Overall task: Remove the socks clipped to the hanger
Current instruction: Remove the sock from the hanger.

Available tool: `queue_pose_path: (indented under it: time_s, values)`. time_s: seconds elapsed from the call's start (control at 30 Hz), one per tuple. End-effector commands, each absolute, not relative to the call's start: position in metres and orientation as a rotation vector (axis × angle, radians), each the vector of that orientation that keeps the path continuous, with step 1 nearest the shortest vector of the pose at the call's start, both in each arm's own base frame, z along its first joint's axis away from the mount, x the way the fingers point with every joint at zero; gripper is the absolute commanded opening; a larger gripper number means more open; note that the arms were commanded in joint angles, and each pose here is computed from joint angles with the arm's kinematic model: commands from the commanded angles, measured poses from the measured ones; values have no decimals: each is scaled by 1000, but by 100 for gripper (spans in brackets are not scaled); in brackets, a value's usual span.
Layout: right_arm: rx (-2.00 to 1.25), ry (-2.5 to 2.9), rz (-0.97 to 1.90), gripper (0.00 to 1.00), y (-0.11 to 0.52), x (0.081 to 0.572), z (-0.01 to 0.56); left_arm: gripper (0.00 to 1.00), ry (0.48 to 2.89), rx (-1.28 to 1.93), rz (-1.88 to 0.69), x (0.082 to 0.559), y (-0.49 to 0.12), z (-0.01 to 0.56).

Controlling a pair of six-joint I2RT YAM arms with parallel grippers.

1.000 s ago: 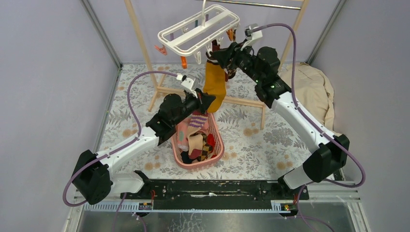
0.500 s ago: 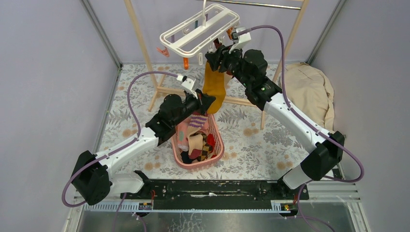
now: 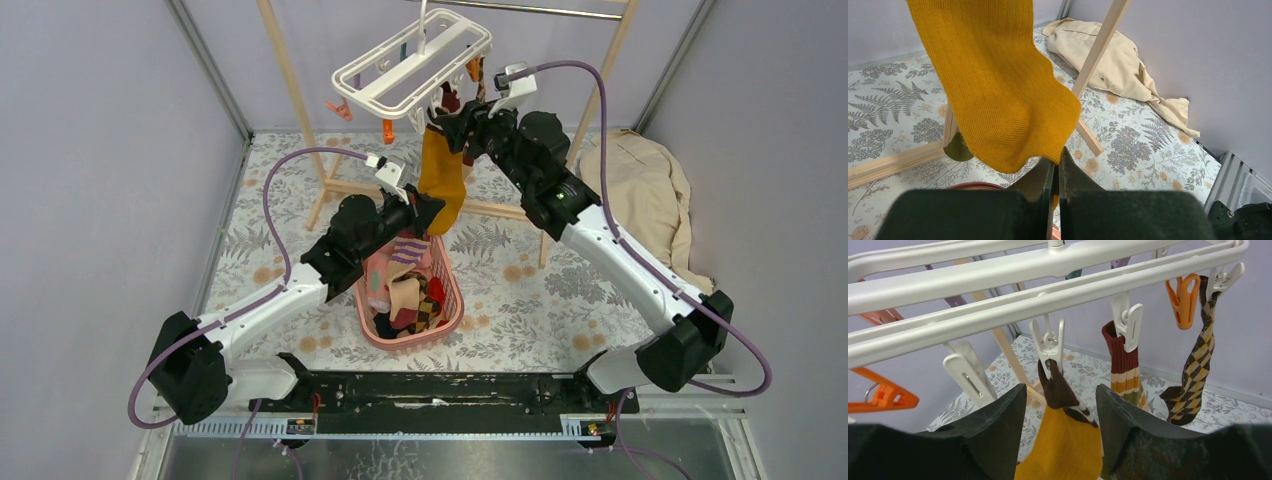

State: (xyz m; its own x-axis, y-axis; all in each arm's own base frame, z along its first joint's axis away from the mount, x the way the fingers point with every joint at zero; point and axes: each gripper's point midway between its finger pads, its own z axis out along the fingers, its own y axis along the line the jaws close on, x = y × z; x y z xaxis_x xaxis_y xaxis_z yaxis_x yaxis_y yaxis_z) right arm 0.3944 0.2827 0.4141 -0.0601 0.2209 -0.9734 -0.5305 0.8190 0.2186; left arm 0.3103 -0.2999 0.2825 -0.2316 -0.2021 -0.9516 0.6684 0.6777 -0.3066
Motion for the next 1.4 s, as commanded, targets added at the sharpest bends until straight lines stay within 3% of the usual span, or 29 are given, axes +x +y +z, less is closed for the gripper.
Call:
queue_pose_path:
  time_s: [0.0,0.77,1.37]
  values:
    - [-255,1461,620,61,271,377,433,1,1558,391,-833,310,-298,301]
    - [-247,1471,611,63,251,353,428,1,1554,394,-846,307,-298,302]
    - [-211,1380,599,64,273,393,449,1,1553,391,-838,308,-297,302]
